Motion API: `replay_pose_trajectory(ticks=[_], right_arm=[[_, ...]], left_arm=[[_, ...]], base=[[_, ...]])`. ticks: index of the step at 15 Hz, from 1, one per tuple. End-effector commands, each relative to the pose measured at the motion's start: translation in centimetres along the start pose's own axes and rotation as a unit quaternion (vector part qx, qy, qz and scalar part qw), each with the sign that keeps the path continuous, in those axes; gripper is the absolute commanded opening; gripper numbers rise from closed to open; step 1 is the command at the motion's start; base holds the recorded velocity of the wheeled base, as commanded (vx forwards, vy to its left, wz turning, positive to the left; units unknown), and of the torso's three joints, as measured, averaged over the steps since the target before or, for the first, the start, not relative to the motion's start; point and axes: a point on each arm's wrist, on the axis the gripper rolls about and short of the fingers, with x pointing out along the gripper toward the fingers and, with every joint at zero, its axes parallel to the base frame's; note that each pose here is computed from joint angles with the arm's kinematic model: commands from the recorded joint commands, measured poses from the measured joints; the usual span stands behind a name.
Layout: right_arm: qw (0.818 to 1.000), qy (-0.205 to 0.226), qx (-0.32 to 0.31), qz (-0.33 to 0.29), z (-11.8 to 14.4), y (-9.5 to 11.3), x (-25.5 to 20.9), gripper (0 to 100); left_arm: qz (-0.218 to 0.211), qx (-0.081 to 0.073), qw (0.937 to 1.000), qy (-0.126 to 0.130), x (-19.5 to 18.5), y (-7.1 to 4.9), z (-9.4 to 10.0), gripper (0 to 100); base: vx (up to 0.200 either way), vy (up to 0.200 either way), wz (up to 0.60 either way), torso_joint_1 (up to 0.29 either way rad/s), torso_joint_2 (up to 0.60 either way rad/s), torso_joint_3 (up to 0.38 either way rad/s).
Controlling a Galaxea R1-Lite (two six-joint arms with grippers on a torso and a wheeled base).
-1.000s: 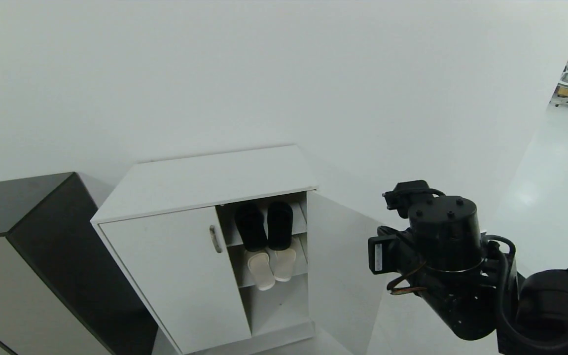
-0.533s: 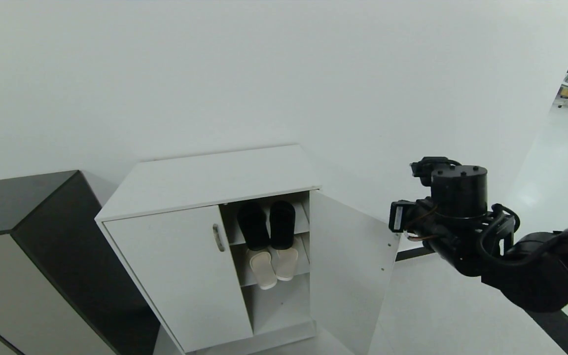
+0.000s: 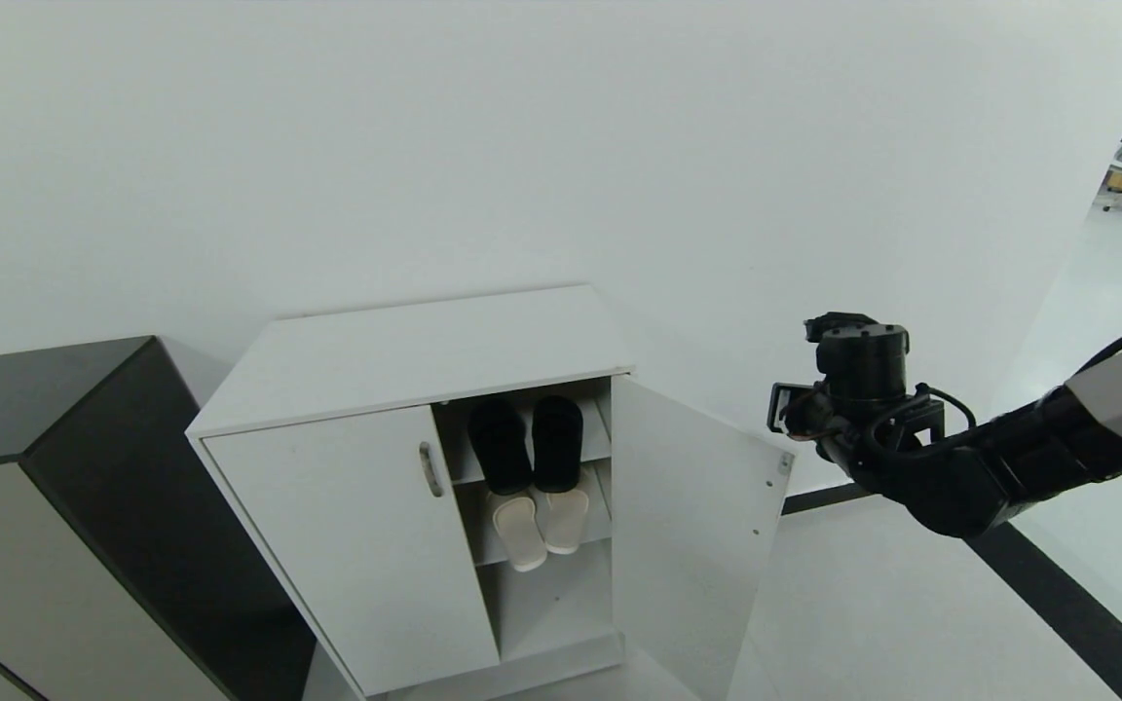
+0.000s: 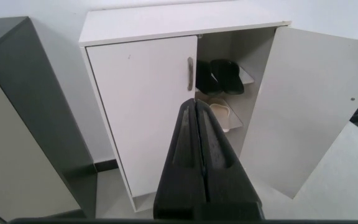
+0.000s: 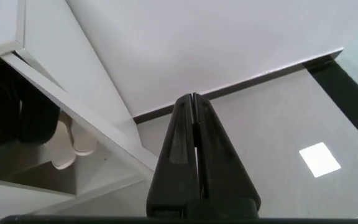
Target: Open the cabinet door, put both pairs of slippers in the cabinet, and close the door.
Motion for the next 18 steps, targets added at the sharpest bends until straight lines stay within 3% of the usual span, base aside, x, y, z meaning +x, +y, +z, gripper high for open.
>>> replay_pose_trajectory(ticks=[1, 18], right_arm=[[1.000, 0.017, -0.008, -0.009, -1.6, 0.0, 1.4, 0], [0.999, 0.044, -0.026, 0.003, -3.8, 1.0, 0.9, 0]], left_arm=[[0.000, 0.000, 1.0000, 0.001, 0.0, 0.0, 0.0, 0], [0.000, 0.000, 1.0000, 0.001, 0.0, 0.0, 0.0, 0]], base=[[0.000, 0.000, 0.00, 0.000, 0.00, 0.000], [0.000, 0.000, 0.00, 0.000, 0.00, 0.000]])
